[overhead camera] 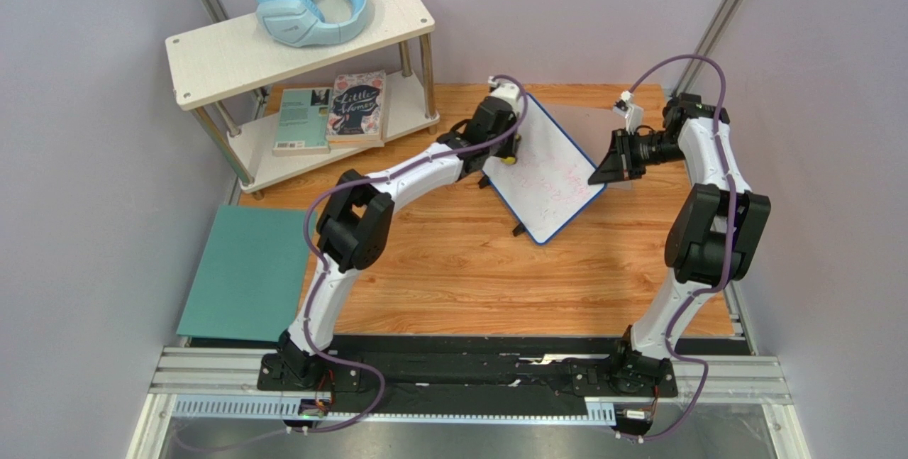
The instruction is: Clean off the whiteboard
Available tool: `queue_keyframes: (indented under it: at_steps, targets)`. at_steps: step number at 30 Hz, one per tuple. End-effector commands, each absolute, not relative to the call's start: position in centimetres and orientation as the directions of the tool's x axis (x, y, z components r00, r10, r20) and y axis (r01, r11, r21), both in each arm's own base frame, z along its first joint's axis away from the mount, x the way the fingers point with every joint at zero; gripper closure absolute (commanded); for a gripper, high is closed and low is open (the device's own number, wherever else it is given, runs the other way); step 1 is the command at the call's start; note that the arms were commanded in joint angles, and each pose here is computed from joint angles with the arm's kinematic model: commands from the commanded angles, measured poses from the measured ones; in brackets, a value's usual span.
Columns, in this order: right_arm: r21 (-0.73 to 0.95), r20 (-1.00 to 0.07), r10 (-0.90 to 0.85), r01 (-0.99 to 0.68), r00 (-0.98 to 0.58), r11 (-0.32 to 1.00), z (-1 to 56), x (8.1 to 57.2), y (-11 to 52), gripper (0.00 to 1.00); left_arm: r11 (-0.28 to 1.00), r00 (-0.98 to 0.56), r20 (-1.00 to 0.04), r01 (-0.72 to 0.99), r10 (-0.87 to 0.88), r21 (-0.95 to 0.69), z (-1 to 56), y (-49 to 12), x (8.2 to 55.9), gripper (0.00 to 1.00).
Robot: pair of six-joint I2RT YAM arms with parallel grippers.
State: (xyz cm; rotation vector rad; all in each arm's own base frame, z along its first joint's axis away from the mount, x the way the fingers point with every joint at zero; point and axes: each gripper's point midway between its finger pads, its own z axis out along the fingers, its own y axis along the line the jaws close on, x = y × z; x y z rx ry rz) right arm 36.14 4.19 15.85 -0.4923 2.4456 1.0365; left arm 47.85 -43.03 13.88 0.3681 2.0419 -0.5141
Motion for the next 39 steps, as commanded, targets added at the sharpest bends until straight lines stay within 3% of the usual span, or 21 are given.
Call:
queue_keyframes:
  at_steps: [1, 6, 11, 16, 20, 31, 39]
  targets:
    - [0.451, -0.563, -0.31, -0.599, -0.766, 0.662, 14.8, 36.3, 3.8, 1.0, 0.906, -0.622, -0.782, 0.304, -0.045, -0.294, 10.6, -41.1, 48.1, 1.0]
    - [0.46, -0.564, -0.302, -0.595, -0.769, 0.659, 14.8, 36.3, 3.9, 1.0, 0.85, -0.62, -0.783, 0.44, 0.054, -0.29, 10.8, -45.2, 45.2, 1.0]
    - [0.456, -0.567, -0.301, -0.597, -0.767, 0.66, 15.1, 36.5, 3.9, 1.0, 0.748, -0.518, -0.841, 0.619, 0.159, -0.239, 13.0, -49.4, 39.7, 1.0]
    - [0.461, -0.571, -0.294, -0.596, -0.766, 0.657, 15.3, 36.6, 4.0, 1.0, 0.73, -0.495, -0.853, 0.643, 0.165, -0.232, 13.5, -49.1, 37.2, 1.0]
    - [0.466, -0.572, -0.29, -0.595, -0.767, 0.655, 15.3, 36.5, 4.1, 1.0, 0.771, -0.511, -0.853, 0.584, 0.106, -0.255, 12.7, -47.9, 38.7, 1.0]
    - [0.444, -0.573, -0.3, -0.596, -0.763, 0.669, 15.4, 36.3, 3.8, 1.0, 0.865, -0.604, -0.785, 0.314, -0.137, -0.392, 11.3, -42.9, 48.3, 1.0]
    - [0.462, -0.568, -0.294, -0.594, -0.768, 0.659, 15.0, 36.1, 4.1, 1.0, 0.816, -0.648, -0.742, 0.328, -0.172, -0.476, 10.5, -46.2, 46.4, 1.0]
